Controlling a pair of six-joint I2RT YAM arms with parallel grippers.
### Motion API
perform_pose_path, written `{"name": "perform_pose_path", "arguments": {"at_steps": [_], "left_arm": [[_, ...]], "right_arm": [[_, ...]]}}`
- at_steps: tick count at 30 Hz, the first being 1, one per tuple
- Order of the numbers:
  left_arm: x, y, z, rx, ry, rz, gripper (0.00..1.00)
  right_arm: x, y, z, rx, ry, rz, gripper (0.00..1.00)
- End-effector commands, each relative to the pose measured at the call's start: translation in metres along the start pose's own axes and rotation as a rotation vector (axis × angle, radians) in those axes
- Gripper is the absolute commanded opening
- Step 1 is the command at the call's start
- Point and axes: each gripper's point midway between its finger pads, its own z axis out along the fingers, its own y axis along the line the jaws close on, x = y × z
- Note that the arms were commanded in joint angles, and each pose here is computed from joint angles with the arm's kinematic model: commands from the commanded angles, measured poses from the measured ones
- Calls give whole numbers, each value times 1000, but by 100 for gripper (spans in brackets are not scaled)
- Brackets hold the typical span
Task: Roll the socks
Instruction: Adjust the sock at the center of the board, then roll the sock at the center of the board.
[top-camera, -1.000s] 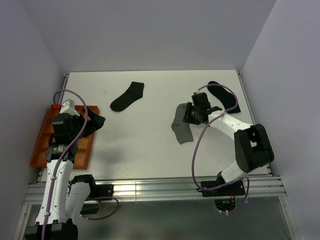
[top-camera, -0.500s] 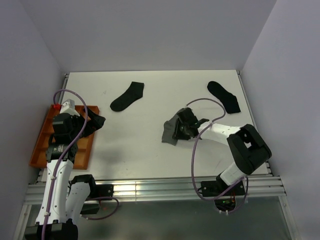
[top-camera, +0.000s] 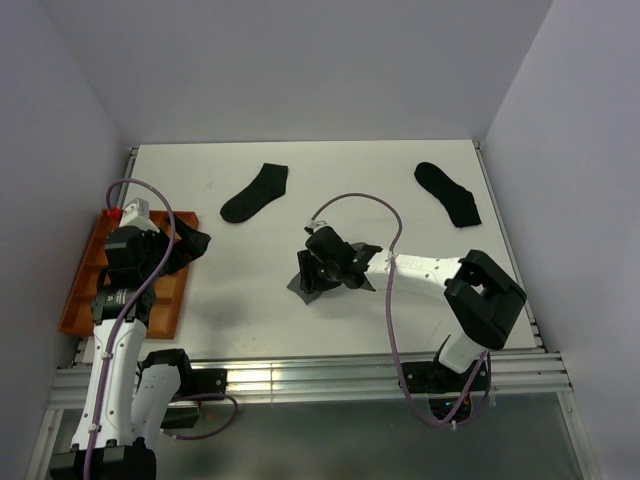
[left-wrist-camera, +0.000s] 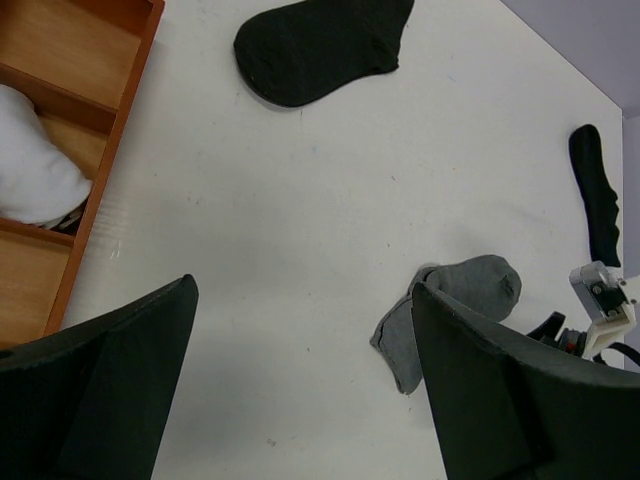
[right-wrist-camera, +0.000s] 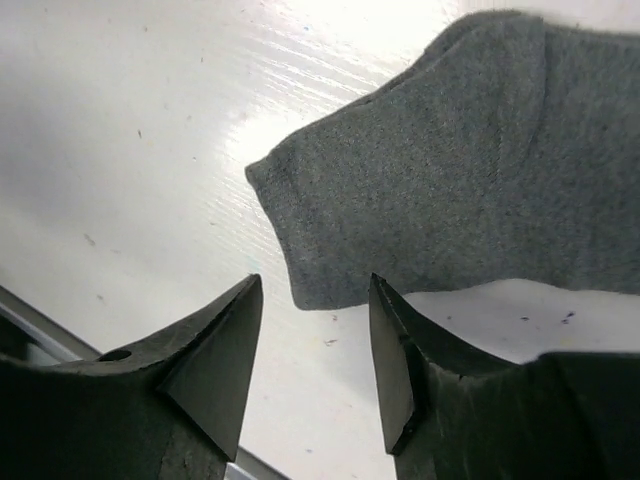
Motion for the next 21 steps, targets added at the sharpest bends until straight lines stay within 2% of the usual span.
{"name": "perform_pose_path", "arguments": {"at_steps": [1, 3, 10, 21], "left_arm": [[-5, -4, 2, 26, -18, 27, 94], [-5, -3, 2, 22, -17, 26, 94], [-5, 0, 4, 9, -12, 18, 95], [-2, 2, 7, 5, 5, 12, 94]], "right_arm": [[-15, 2, -14, 33, -84, -214, 56], [-9, 6, -13, 47, -80, -311, 58], [2, 19, 4, 87, -71, -476, 59], [16, -1, 31, 240, -53, -572, 55]]}}
